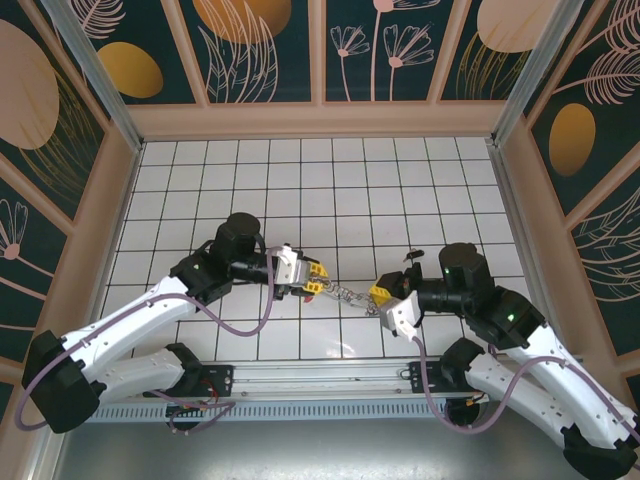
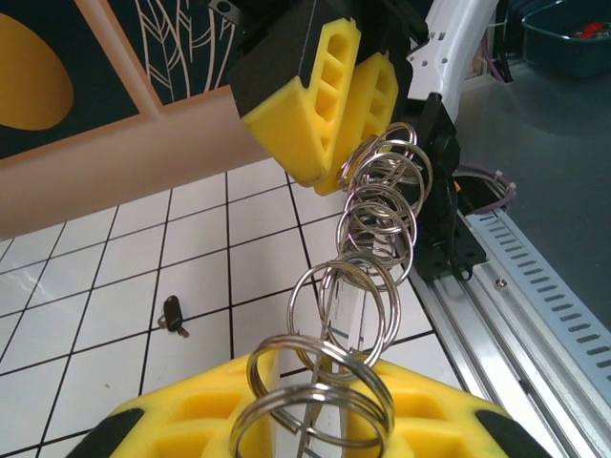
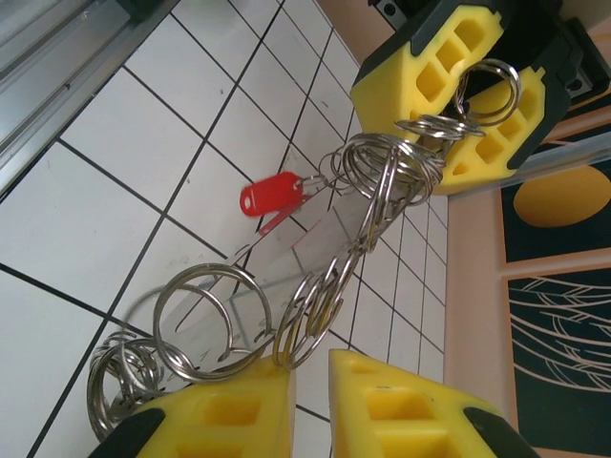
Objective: Put the keys on the keyring
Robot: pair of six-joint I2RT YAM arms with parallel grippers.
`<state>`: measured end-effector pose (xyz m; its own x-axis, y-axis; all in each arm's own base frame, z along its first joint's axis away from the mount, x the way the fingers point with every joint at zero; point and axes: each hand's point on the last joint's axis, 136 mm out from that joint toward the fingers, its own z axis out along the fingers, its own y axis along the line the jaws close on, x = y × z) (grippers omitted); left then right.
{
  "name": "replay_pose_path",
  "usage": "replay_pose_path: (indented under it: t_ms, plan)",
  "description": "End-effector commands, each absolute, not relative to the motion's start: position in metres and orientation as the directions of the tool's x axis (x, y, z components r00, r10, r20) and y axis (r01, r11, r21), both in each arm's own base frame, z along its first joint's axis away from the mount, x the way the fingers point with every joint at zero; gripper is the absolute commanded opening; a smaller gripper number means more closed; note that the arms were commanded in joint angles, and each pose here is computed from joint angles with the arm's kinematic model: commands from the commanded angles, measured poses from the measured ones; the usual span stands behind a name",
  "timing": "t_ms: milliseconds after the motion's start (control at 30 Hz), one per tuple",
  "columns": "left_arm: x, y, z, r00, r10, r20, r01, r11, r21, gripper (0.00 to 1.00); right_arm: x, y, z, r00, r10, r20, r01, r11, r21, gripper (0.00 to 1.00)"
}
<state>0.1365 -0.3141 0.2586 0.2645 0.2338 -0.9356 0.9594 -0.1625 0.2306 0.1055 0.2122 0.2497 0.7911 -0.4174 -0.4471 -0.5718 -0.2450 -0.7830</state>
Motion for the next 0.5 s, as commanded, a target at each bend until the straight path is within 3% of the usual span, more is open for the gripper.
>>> replay_pose_path:
  t_ms: [0,467]
  plan:
    - [0.137,-0.314,0.275,0.307,0.177,-0.935,0.949,-0.127,0.288,0.00,0.093,0.218,0.252,0.801,-0.346,-0.488,-0.578,-0.239,-0.780,0.17]
    - [0.144,-0.312,0.269,0.298,0.180,-0.937,0.954,-0.077,0.289,0.00,0.079,0.221,0.265,0.792,-0.262,-0.551,-0.603,-0.195,-0.774,0.22]
